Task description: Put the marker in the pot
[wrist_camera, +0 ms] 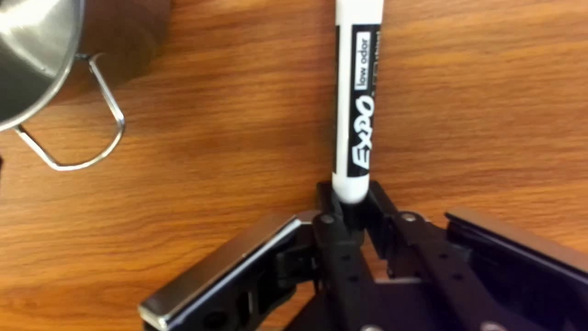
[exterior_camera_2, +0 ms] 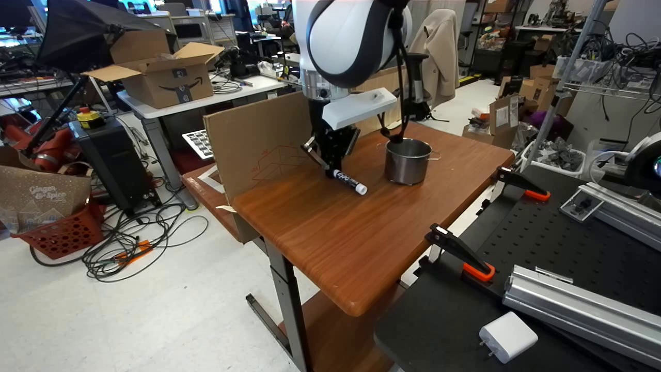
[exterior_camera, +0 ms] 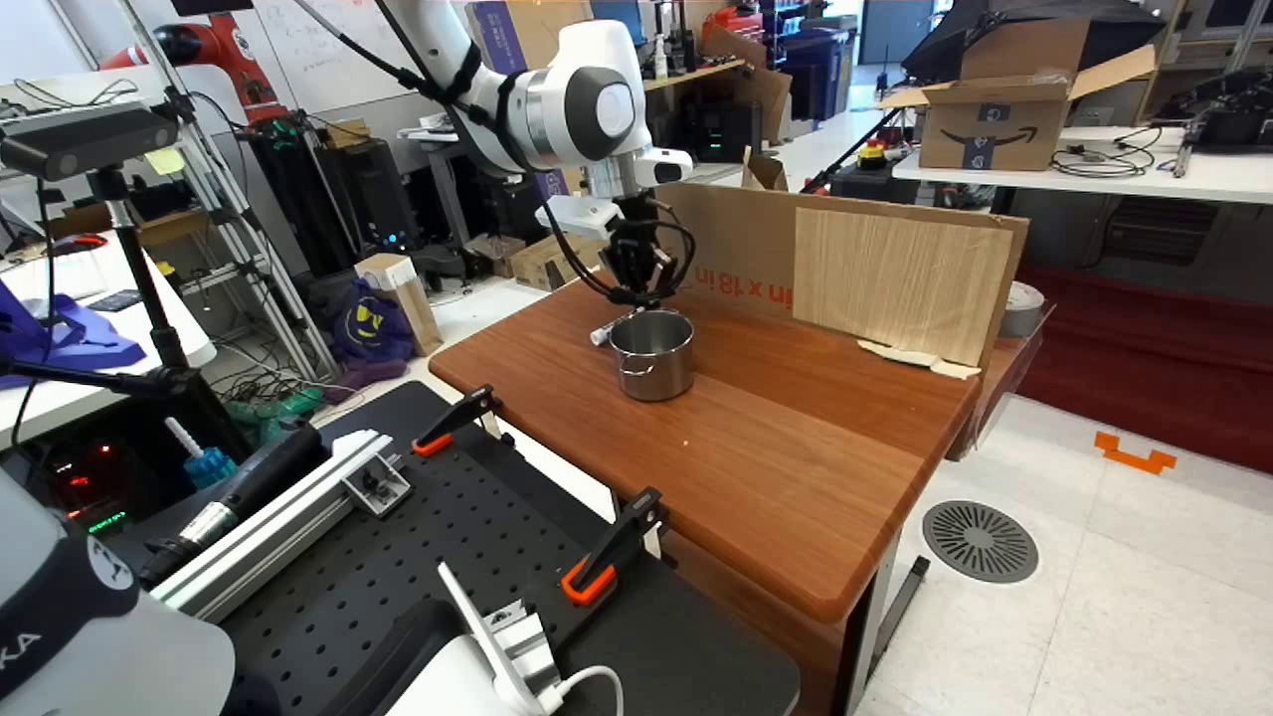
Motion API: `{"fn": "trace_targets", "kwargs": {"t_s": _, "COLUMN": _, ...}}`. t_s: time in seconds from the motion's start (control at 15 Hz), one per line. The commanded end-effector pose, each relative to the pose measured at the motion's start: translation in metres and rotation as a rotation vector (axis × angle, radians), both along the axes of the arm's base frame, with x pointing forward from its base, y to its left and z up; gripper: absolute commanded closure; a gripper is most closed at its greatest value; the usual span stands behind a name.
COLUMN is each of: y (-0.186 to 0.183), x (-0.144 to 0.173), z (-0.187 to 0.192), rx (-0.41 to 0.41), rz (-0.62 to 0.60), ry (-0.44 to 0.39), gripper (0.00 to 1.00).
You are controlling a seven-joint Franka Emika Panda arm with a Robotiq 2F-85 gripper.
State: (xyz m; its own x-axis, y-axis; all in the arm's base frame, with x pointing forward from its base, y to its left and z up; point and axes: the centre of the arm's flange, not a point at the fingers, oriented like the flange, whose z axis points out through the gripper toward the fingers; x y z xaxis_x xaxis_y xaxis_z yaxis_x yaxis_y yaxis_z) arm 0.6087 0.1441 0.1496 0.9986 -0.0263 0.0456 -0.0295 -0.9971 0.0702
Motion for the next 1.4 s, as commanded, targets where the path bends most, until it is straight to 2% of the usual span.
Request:
{"fn": "trace_targets", "kwargs": {"t_s": 0.0, "y": -0.004, "x": 0.0, "z": 0.016, "rx": -0.018, "rz": -0.004, "ry": -0.033, "gripper": 0.95}}
{"fn": "trace_targets", "kwargs": {"t_s": 0.4, "y": -0.016, "x": -0.02, "z": 0.062, "rx": -0.061, "rz": -0.026, "ry": -0.166, "gripper": 0.95}}
{"fn": "trace_targets", "kwargs": {"t_s": 0.87, "y": -0.045, "x": -0.064, "z": 0.096, "rx": -0.132, "rz": -0.118, "ry": -0.369, "gripper": 0.95}}
{"fn": "trace_targets", "kwargs": {"t_s": 1.33, "y": -0.066, "x": -0.09, "z": 0.1, "rx": -0.177, "rz": -0.202, "ry": -0.462, "gripper": 0.95}}
